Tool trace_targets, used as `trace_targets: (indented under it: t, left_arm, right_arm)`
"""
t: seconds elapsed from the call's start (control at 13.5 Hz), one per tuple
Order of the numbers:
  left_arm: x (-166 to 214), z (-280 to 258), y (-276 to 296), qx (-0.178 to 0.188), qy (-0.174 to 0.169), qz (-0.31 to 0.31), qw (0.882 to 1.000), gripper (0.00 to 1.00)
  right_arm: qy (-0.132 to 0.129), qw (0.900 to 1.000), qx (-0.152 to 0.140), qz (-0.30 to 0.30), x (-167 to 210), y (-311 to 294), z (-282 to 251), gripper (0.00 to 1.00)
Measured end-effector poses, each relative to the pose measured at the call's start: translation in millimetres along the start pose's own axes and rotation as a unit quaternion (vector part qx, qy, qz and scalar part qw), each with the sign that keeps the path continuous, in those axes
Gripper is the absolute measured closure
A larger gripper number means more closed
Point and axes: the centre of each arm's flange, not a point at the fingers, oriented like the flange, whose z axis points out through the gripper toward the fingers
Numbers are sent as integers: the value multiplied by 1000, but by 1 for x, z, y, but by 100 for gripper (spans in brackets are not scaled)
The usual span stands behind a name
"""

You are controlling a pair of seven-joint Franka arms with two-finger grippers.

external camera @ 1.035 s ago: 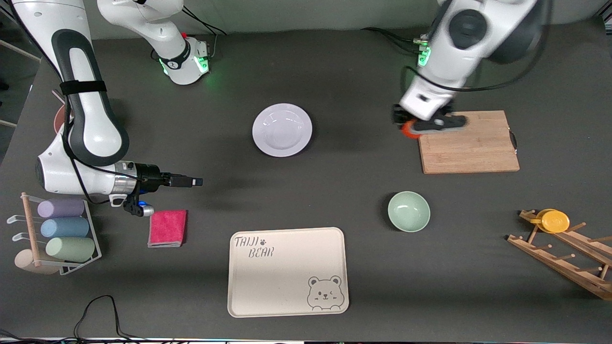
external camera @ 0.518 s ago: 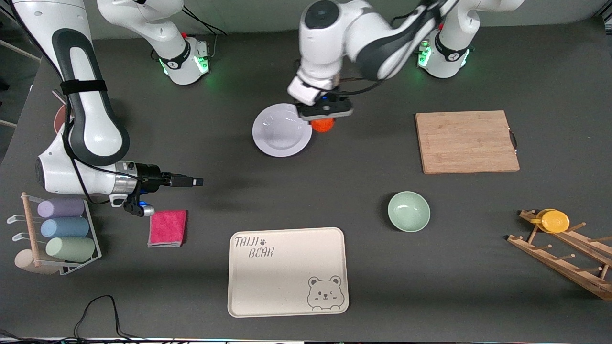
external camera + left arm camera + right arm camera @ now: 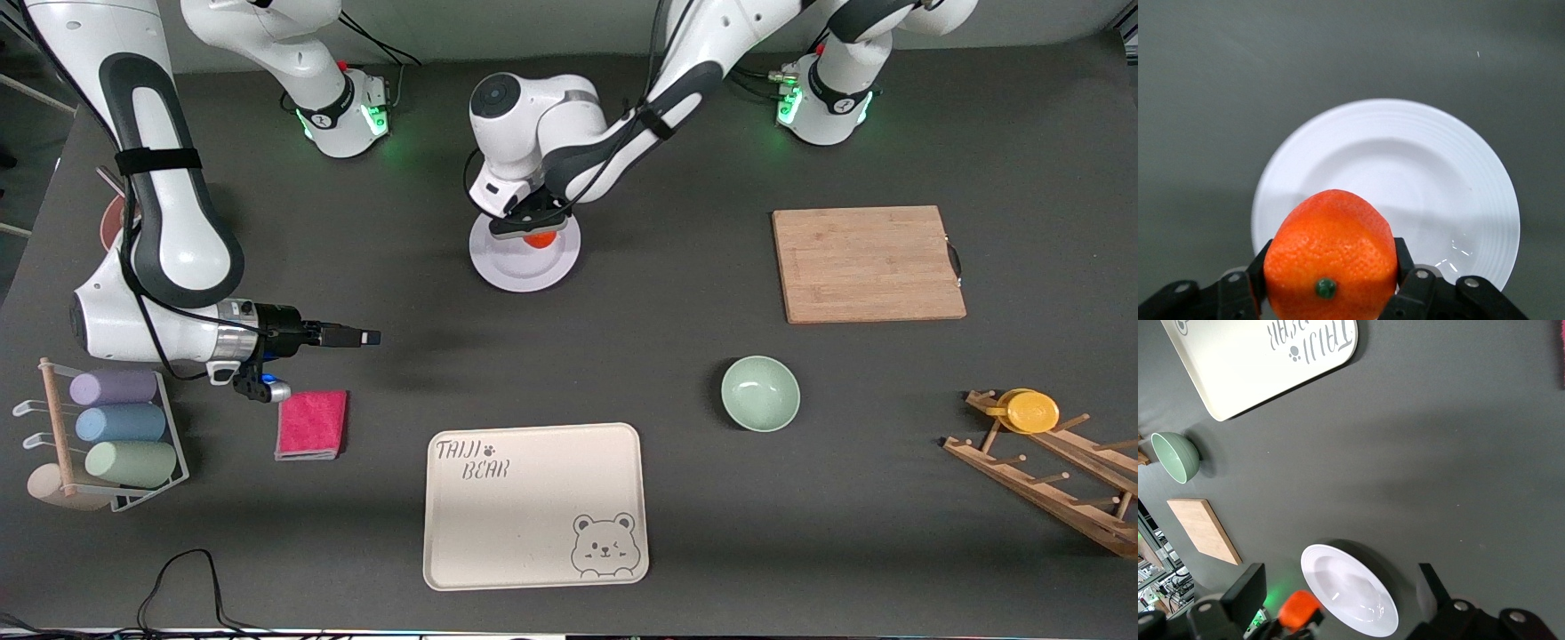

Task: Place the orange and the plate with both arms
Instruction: 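Lower the orange onto the white plate and open the left gripper, then withdraw the left gripper while the right gripper reaches the plate rim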

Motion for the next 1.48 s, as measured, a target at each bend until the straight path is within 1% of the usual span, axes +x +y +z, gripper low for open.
trace_targets:
  t: [0.07, 0.22, 0.44, 0.74, 0.89, 0.96, 1.11, 1.26, 1.4, 1.48]
  left_arm:
    - [-6, 12, 5, -4, -1, 0, 1000, 29]
    - [-17, 30, 11, -8, -4, 7, 1000, 29]
    - [-21, 49, 14, -15, 0, 17, 1000, 29]
    - [-12, 63, 14, -14, 7, 13, 1000, 29]
    - [-12, 62, 15, -16, 8, 13, 1000, 13]
    - [-10, 59, 17, -20, 10, 12, 1000, 1]
    - [-3, 48, 22, -26, 16, 8, 1000, 0]
    - [2, 28, 23, -17, 23, 6, 1000, 0]
    - [5, -14, 19, -6, 23, 4, 1000, 0]
    - [11, -42, 12, -3, 14, 4, 1000, 0]
  right_arm:
    - [-1, 1000, 9, 4, 0, -1, 2, 0]
    - [-3, 999, 35, 18, 0, -1, 6, 0]
    - [-11, 997, 65, 40, -1, 4, 18, 0]
    - [-23, 989, 131, 59, -6, 19, 44, 0]
    - [-21, 982, 176, 60, -11, 36, 61, 0]
    - [-18, 978, 201, 60, -15, 47, 72, 0]
    - [-11, 971, 228, 63, -23, 65, 88, 0]
    - [3, 966, 253, 61, -30, 84, 101, 0]
    - [10, 962, 265, 61, -41, 103, 116, 0]
    - [12, 961, 270, 59, -48, 111, 123, 0]
